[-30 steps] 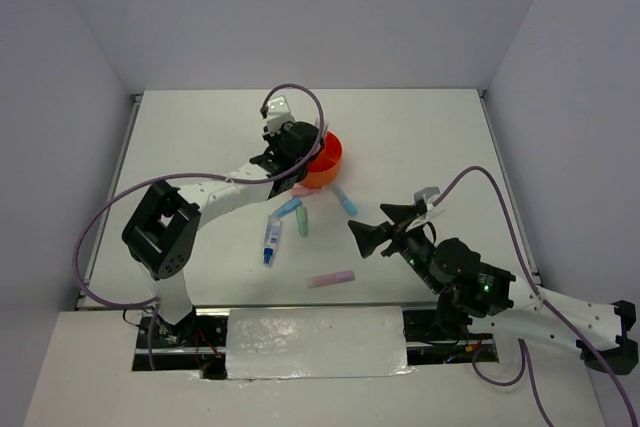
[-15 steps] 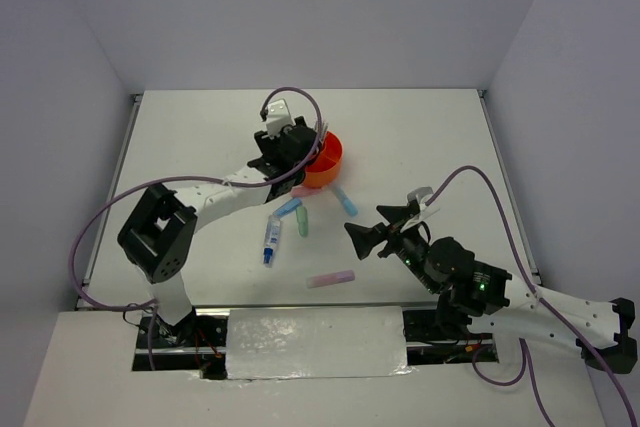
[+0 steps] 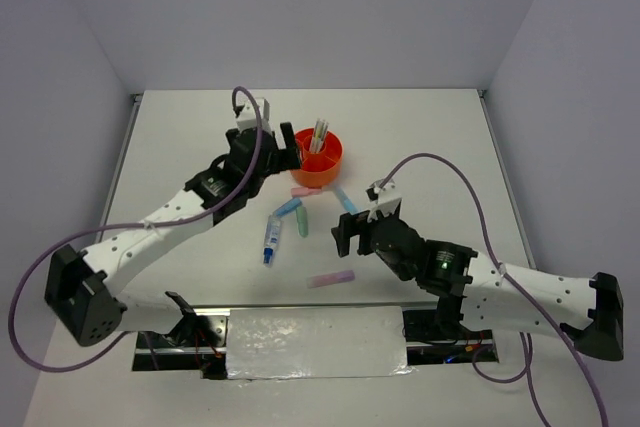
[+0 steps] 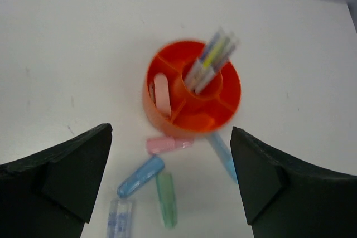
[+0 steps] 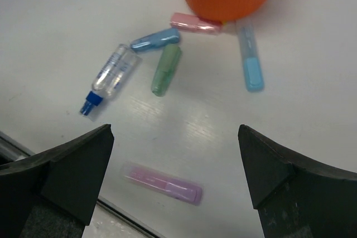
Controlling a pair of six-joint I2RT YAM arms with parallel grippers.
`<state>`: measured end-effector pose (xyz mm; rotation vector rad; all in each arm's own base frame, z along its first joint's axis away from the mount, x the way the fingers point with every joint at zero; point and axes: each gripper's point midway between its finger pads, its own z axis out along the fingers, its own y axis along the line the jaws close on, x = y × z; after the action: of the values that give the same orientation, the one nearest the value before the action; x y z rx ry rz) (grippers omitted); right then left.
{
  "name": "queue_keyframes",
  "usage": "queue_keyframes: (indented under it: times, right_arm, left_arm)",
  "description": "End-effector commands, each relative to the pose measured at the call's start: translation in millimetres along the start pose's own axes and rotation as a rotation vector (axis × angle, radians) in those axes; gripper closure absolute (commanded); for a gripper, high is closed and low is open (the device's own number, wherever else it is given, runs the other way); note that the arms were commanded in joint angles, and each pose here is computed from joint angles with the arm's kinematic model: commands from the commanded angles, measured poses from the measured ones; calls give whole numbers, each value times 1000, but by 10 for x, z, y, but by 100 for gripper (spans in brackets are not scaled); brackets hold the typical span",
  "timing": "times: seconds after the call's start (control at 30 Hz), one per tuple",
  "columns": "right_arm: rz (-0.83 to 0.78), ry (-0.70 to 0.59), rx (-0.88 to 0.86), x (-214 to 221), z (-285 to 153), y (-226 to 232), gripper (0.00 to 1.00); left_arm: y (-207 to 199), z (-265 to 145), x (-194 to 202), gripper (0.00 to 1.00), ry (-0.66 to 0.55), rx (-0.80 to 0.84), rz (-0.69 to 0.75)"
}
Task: Sort the stationery into containers
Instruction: Pick up the pen from the corner of the board.
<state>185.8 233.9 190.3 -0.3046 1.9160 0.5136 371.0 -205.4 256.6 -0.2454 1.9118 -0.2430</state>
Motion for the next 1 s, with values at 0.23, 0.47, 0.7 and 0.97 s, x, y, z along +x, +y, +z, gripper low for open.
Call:
queue_keyframes:
  times: [0.23, 0.47, 0.7, 0.97]
  right_arm:
    - [335, 37, 232, -69, -219, -543, 0]
    - [307, 52, 173, -198, -366, -491, 0]
    - [279, 66, 88, -173, -447, -410, 0]
    - [267, 41, 81, -215, -498, -443, 0]
  left_arm:
    - [-395, -1181, 1787, 1, 427, 712, 223]
    - [-392, -1599, 2609, 1, 526, 699, 536]
    - [-367, -1461, 2942, 1, 541, 658, 670]
    - [-612, -1346, 3153, 6, 564, 695, 734]
